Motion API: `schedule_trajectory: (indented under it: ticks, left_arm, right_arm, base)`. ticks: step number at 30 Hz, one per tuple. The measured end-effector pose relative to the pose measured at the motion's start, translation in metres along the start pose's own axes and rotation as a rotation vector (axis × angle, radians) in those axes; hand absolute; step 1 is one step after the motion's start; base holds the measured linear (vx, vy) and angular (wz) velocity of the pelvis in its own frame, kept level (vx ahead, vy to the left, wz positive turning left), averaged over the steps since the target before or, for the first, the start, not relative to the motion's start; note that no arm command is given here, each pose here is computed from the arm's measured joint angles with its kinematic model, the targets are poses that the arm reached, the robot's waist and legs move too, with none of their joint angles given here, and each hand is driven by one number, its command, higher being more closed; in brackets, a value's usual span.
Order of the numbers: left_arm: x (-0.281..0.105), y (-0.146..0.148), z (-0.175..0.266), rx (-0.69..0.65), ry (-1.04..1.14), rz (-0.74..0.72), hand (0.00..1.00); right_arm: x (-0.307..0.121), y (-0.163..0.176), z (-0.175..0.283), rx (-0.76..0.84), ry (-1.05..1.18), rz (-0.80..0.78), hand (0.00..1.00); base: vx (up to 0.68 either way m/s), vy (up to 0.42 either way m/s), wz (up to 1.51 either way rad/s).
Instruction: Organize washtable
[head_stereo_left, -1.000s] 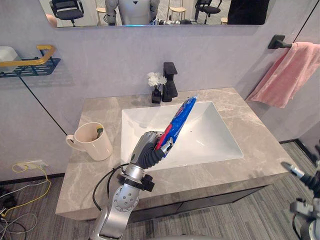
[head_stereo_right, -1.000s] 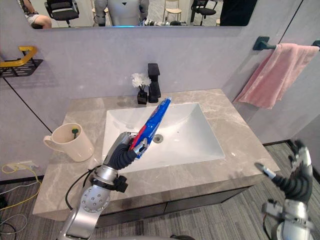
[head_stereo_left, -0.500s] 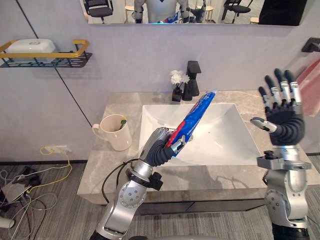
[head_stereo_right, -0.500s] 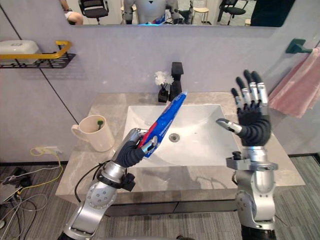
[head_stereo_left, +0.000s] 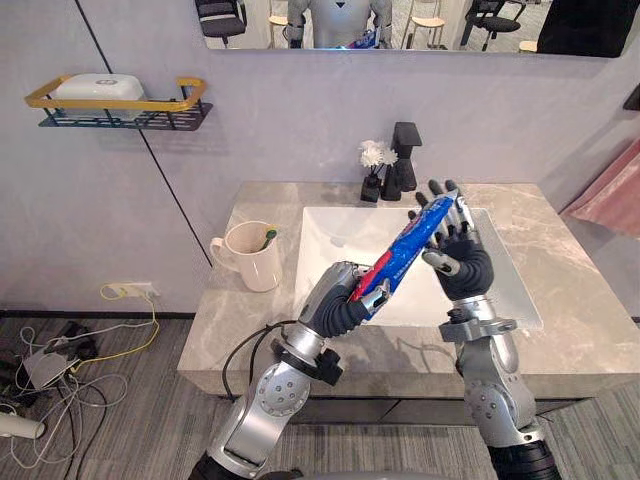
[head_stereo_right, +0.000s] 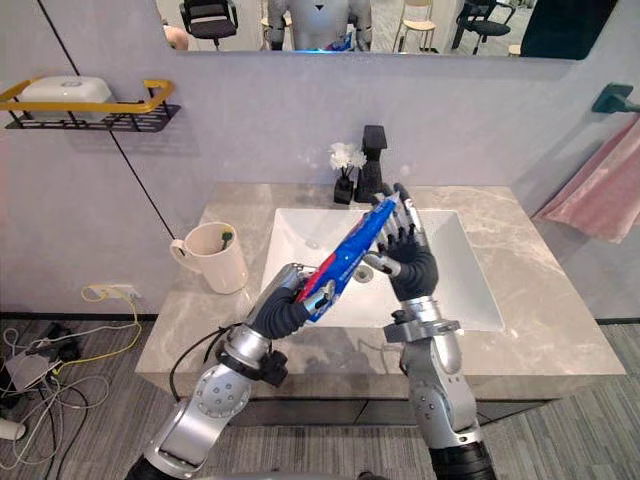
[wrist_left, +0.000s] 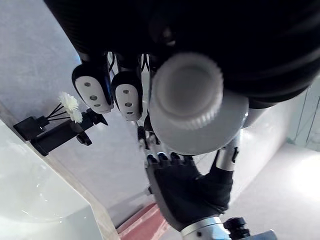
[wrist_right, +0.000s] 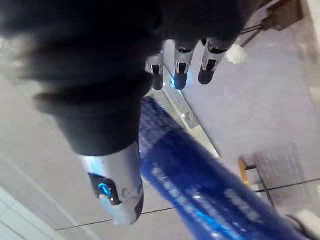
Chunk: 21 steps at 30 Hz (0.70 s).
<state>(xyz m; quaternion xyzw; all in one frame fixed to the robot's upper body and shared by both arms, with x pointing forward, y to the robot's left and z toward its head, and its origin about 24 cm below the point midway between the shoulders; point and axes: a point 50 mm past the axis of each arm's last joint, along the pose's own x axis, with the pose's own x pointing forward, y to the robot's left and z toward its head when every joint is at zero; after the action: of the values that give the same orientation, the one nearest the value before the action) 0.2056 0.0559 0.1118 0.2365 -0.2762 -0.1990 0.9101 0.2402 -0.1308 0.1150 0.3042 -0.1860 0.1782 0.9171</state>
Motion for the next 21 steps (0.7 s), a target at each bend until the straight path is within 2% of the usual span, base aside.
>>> schedule_trajectory:
  ticks: [11,12,21]
  left_arm:
    - [0.001,-0.010,-0.006,-0.014,0.021,-0.021,1.00]
    - [0.001,-0.010,-0.006,-0.014,0.022,-0.021,1.00]
    - [0.001,-0.011,-0.007,-0.024,0.030,-0.019,1.00]
  right_arm:
    - [0.003,0.005,-0.015,0.187,0.015,-0.024,0.00]
    - [0.003,0.006,-0.016,0.191,0.016,-0.023,1.00]
    - [0.007,0.013,-0.019,0.211,0.022,0.006,1.00]
  base:
    - [-0.01,-0.003,0.01]
    - [-0.03,-0.019,0.07]
    - [-0.02,-0.009,0.01]
